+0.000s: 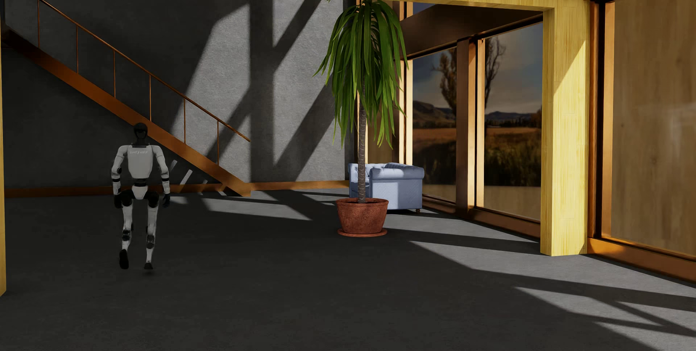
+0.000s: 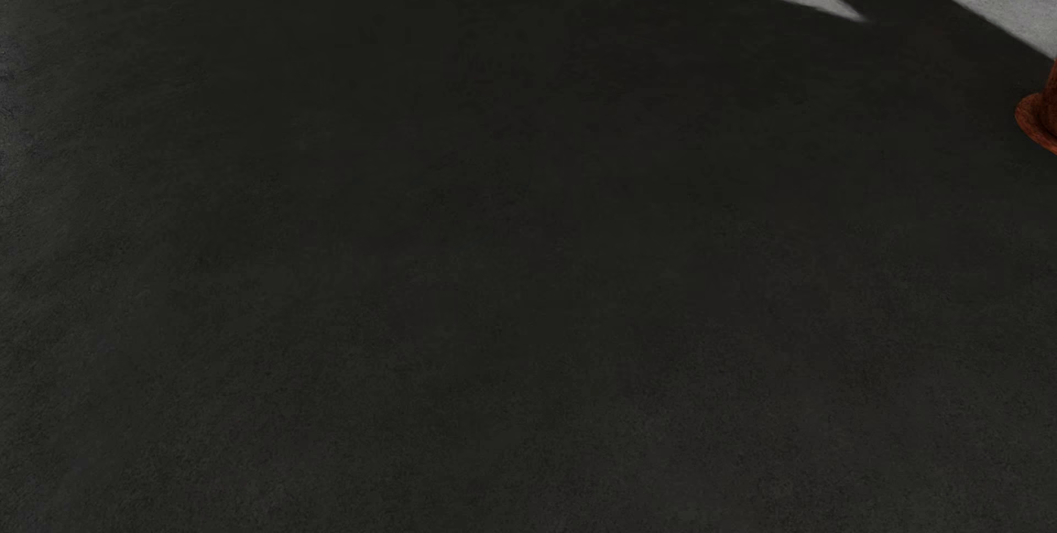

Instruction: Walk to the sofa

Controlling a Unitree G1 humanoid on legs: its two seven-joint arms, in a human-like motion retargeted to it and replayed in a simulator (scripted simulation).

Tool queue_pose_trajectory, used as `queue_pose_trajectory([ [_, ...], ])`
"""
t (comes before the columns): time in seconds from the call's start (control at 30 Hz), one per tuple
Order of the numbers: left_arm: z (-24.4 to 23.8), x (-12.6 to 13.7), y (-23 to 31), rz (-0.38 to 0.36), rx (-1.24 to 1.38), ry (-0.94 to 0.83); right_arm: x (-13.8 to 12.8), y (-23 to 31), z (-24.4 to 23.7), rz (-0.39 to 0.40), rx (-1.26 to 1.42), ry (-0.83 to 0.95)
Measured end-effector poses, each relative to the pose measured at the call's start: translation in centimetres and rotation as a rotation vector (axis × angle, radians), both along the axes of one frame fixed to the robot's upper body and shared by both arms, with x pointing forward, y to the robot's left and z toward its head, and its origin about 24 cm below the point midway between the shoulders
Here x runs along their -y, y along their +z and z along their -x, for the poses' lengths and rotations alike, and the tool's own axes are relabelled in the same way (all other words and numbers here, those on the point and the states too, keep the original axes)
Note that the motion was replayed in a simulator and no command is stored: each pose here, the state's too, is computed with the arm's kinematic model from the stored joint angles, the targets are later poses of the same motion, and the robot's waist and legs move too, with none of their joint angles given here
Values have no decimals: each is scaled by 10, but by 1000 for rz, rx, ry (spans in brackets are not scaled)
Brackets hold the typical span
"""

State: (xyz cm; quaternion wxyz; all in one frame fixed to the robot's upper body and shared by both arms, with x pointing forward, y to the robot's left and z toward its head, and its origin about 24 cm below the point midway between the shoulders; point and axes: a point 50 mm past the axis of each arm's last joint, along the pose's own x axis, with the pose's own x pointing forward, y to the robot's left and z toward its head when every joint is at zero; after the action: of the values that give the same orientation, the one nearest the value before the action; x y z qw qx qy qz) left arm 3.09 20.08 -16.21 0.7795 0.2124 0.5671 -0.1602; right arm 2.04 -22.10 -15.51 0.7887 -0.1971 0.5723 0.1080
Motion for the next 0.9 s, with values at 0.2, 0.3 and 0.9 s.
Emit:
queue_pose_trajectory([
  [0.2, 45, 1, 0, 3, -117, -85, 7, 26, -83, -2, 284, 6],
  [0.3, 59, -2, 0, -8, -161, -86, 13, 17, -62, 12, 216, -66],
  [0.9, -36, -34, 12, -78, 105, 23, 24, -1, 67, 86, -244, 34],
])
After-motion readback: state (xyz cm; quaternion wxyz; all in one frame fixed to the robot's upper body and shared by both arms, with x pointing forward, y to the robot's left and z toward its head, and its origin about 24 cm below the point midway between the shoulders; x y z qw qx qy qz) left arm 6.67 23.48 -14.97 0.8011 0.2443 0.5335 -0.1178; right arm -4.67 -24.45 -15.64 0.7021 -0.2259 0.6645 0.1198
